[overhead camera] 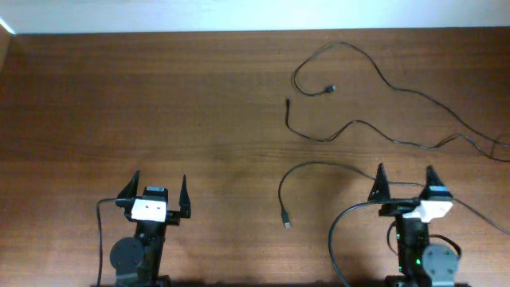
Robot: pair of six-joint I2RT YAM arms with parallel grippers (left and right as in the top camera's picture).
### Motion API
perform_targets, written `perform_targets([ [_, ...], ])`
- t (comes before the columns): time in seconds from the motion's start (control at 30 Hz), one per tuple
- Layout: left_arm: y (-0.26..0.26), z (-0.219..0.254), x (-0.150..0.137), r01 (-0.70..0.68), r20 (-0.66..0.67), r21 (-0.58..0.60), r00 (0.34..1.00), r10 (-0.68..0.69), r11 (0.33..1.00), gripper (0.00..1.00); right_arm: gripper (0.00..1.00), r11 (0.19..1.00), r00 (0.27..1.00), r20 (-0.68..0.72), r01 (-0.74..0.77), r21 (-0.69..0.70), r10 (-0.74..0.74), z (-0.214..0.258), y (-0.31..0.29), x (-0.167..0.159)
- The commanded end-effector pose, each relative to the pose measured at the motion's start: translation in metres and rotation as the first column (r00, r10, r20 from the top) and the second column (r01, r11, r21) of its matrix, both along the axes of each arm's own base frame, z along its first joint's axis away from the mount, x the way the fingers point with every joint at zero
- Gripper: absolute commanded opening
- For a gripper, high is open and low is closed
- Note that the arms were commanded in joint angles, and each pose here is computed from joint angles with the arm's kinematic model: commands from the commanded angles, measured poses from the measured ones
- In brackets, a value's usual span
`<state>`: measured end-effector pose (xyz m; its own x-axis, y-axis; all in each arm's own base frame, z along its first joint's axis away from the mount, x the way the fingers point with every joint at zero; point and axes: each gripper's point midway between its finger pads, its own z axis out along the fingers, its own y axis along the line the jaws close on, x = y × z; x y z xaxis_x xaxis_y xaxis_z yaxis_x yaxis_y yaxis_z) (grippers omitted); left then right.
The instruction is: Untangle cables
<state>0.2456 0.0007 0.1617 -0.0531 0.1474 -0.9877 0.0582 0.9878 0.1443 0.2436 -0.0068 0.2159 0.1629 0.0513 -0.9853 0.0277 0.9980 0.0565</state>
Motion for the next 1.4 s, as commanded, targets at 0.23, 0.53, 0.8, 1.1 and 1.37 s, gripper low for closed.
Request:
perform_targets([
  [0.23, 0.000, -0.001, 0.000, -0.001, -0.002, 0.002, 1.000, 0.001, 1.000, 0.99, 0.99, 1.000, 0.988, -0.156, -0.004, -0.021, 0.001, -0.039, 0.000, 0.003],
  [0.53, 0.000, -0.001, 0.000, -0.001, -0.002, 0.002, 1.000, 0.001, 1.000, 0.99, 0.99, 0.999, 0.989, -0.150, -0.014, -0.036, 0.008, -0.038, 0.002, 0.003],
  [0.8, 0.000, -0.001, 0.000, -0.001, -0.002, 0.002, 1.000, 0.001, 1.000, 0.99, 0.99, 0.999, 0.920, 0.392, 0.003, -0.032, 0.010, 0.091, 0.002, -0.035],
  [1.1, 0.000, -0.001, 0.000, -0.001, -0.002, 0.002, 1.000, 0.001, 1.000, 0.99, 0.99, 0.994, 0.996, -0.078, 0.046, -0.101, -0.054, -0.020, -0.007, 0.002],
  [1.37, 0.000, -0.001, 0.000, -0.001, -0.002, 0.002, 1.000, 0.001, 1.000, 0.99, 0.99, 0.958, 0.971, -0.238, -0.089, -0.272, 0.022, -0.059, 0.012, 0.002],
])
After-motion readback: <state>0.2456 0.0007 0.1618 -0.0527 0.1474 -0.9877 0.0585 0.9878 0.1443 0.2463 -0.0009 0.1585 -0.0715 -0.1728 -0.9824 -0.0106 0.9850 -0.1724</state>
